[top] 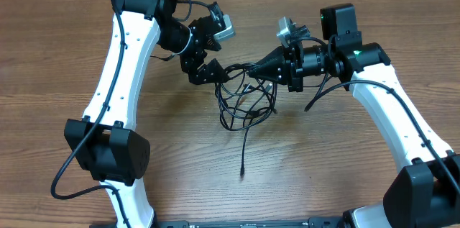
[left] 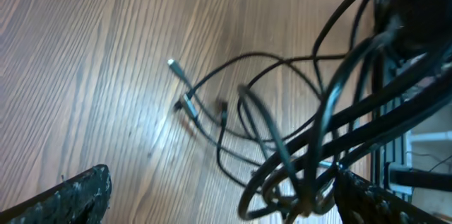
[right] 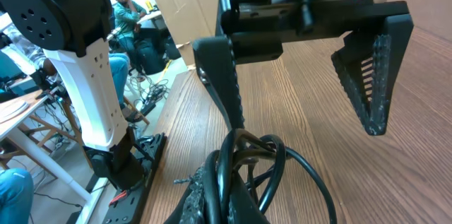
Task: Untangle cables
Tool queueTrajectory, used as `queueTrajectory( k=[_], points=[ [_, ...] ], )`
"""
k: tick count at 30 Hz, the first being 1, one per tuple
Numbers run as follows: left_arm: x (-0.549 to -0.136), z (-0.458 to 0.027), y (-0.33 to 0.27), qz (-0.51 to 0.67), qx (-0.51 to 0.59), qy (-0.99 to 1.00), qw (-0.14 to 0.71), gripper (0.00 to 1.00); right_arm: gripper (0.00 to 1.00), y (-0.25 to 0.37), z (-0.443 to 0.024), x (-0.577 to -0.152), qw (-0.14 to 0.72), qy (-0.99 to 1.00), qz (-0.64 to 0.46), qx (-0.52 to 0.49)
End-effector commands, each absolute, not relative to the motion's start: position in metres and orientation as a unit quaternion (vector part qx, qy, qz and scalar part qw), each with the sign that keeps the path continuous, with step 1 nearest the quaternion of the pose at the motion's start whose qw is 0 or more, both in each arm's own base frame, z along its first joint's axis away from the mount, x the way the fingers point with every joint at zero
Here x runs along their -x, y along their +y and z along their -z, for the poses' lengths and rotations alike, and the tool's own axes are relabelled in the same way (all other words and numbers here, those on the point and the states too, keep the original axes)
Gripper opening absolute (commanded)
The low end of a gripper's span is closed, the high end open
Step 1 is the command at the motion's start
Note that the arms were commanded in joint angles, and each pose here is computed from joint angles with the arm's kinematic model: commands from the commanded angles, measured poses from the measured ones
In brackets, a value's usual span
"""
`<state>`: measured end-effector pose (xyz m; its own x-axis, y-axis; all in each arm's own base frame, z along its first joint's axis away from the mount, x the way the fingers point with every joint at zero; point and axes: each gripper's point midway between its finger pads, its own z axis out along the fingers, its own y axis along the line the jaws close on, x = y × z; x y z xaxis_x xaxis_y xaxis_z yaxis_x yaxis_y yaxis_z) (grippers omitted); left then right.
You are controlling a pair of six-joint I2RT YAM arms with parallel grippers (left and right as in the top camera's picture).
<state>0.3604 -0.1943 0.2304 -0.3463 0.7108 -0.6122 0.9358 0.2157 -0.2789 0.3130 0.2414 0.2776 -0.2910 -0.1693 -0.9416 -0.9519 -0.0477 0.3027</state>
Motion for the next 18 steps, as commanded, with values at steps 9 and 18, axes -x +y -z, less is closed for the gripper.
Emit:
queueTrajectory(
  k=[9, 18],
  points=[
    [-0.371, -0.228, -0.183, 0.261, -0.505, 0.804, 0.172, 1.00, 0.04, 0.241, -0.288, -0.309, 0.364, 0.575, -0.554, 0.480],
    [-0.371, -0.230, -0.193, 0.274, -0.478, 0.817, 0.167, 0.99, 0.04, 0.241, -0.288, -0.309, 0.364, 0.575, -0.553, 0.480]
  ],
)
